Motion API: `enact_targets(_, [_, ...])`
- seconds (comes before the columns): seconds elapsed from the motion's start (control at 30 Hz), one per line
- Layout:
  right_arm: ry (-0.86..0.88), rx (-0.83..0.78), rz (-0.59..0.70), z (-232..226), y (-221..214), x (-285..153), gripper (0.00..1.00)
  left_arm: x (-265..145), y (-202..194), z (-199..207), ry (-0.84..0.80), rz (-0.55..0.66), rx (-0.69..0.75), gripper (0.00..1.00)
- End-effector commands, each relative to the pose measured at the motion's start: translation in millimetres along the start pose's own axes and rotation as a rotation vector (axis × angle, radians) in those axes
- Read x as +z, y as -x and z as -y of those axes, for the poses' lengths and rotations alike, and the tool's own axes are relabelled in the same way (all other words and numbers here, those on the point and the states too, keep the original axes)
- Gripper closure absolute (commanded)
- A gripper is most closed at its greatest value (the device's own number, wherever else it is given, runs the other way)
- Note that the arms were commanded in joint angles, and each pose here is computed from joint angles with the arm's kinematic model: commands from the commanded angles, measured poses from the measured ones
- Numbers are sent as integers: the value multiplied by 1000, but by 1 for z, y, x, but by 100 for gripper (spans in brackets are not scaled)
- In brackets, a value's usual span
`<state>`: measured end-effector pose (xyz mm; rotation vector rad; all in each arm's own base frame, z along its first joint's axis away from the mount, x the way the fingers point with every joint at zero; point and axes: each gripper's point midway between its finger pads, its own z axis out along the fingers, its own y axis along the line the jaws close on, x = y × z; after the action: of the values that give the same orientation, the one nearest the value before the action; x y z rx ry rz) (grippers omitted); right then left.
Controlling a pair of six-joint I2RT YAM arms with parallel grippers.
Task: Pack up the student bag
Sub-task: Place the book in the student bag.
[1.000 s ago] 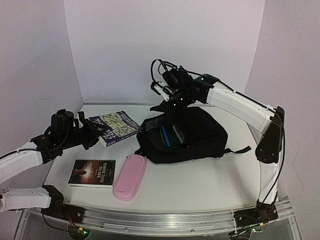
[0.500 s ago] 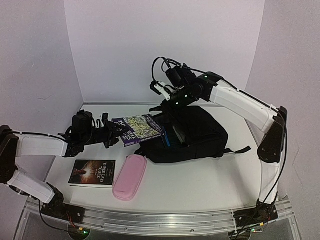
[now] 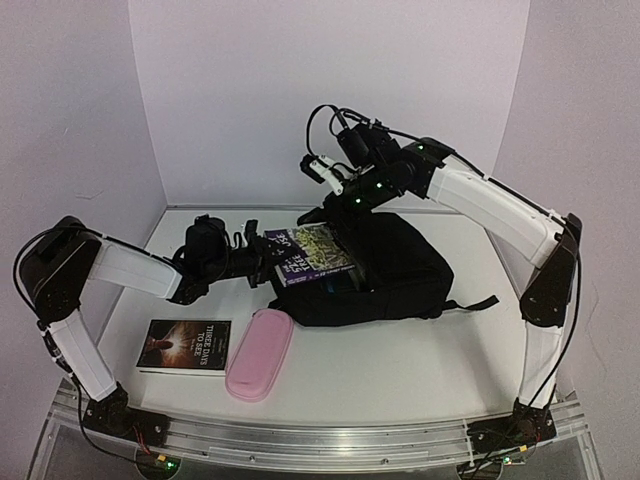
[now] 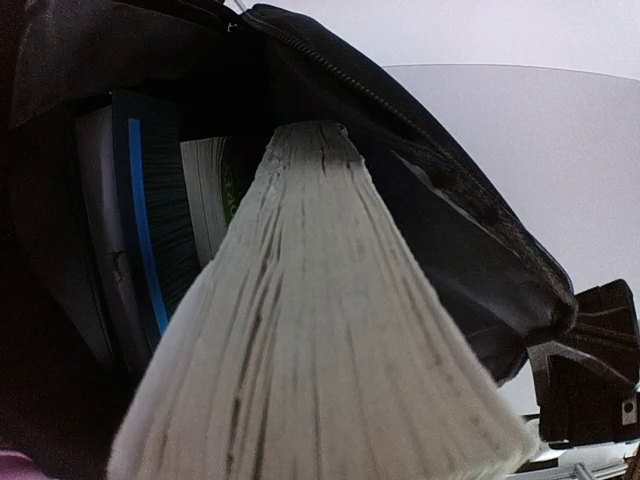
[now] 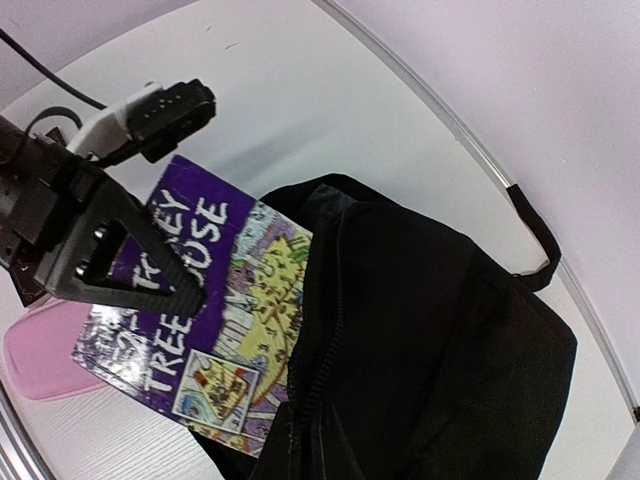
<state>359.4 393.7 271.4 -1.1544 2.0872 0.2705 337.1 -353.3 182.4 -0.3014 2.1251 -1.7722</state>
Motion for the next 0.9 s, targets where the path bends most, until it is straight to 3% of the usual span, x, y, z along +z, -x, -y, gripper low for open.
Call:
enact_targets(0.0, [27,7,167,-2,41,-48,100,23,13,70,-204,-5,105,100])
enact_targets(0.37, [17,-7,165,-1,40,-51,100,96,14,42,-128,-87,76,100])
enact_targets(0.8, [42,17,168,-1,39,-50,100,147,3,28,-56,-136,94,100])
enact_targets(0.87, [46,26,165,0,38,-50,100,154,4,29,-53,-137,90,94])
